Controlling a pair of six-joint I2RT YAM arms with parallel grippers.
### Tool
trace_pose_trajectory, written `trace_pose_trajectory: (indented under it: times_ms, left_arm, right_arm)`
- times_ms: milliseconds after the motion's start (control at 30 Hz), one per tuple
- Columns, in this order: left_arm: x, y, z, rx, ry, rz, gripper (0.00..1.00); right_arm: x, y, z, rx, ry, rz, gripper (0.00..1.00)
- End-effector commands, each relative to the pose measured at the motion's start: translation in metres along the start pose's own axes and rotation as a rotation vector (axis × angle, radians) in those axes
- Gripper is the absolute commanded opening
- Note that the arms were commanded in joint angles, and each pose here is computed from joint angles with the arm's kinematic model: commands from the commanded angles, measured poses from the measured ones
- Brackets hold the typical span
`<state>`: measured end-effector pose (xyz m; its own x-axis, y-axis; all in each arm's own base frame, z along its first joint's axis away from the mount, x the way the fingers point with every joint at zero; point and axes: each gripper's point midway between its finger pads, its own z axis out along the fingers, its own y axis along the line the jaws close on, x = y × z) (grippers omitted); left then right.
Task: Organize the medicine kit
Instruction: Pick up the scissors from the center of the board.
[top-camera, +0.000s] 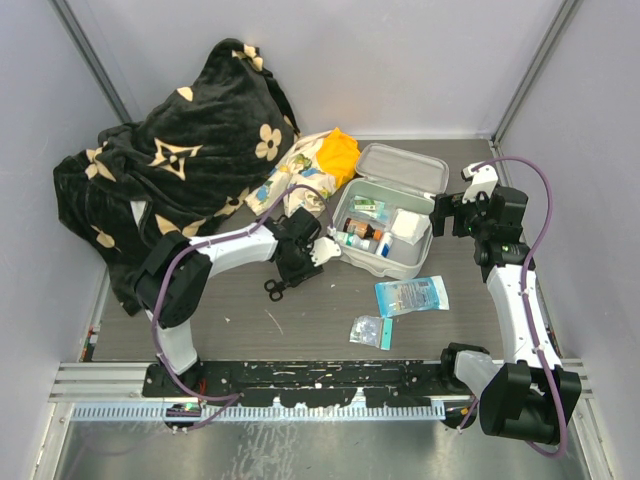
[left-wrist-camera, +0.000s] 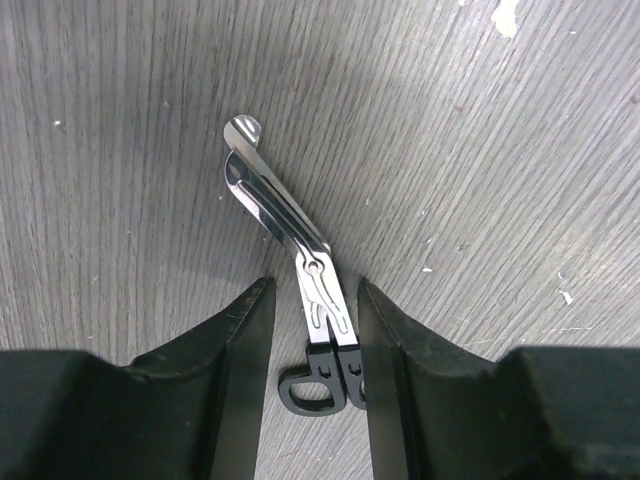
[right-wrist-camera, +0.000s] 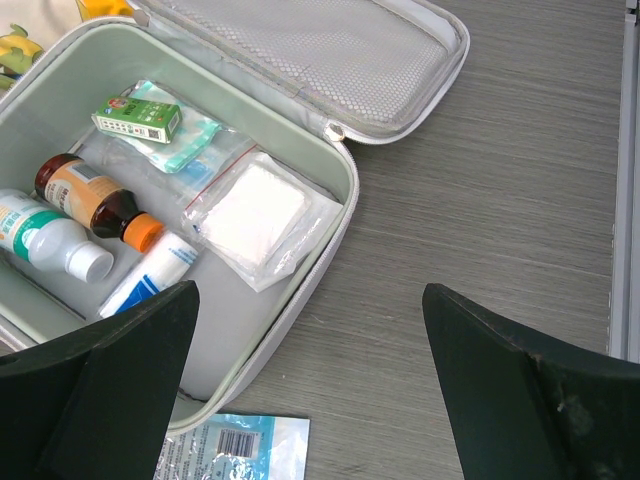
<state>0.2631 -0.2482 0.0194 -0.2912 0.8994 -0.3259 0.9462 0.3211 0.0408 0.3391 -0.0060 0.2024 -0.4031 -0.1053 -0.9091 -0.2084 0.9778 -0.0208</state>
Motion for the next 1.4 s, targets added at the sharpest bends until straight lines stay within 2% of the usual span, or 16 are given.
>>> trace_pose_trajectory:
  times_ms: [0, 233, 600, 933, 1133, 1267, 1367]
  left_arm:
    - [-0.003, -0.002, 0.010, 0.016, 0.006, 0.009, 0.38]
    - [0.008, -0.007, 0.008, 0.023, 0.038, 0.007, 0.26]
    - [-0.009, 0.004, -0.013, -0.067, -0.093, 0.049, 0.14]
    - [-0.029, 0.012, -0.043, -0.147, -0.230, 0.118, 0.11]
    - [-0.036, 0.013, -0.059, -0.181, -0.298, 0.141, 0.10]
    - [-0.045, 0.014, -0.072, -0.198, -0.344, 0.148, 0.10]
    - [-0.051, 0.016, -0.083, -0.212, -0.370, 0.157, 0.11]
  right_arm:
    - [-0.013, -0.002, -0.002, 0.004, -0.044, -0.024, 1.00]
    - [-0.013, -0.001, -0.002, 0.001, -0.044, -0.024, 1.00]
    - [-0.018, 0.007, -0.006, -0.029, -0.087, -0.008, 1.00]
    - [-0.039, 0.063, -0.015, -0.328, -0.190, 0.127, 0.98]
    - [-0.053, 0.092, -0.017, -0.503, -0.228, 0.196, 0.93]
    - [-0.054, 0.115, -0.007, -0.617, -0.200, 0.267, 0.87]
    - [-0.053, 0.145, 0.000, -0.698, -0.166, 0.248, 0.84]
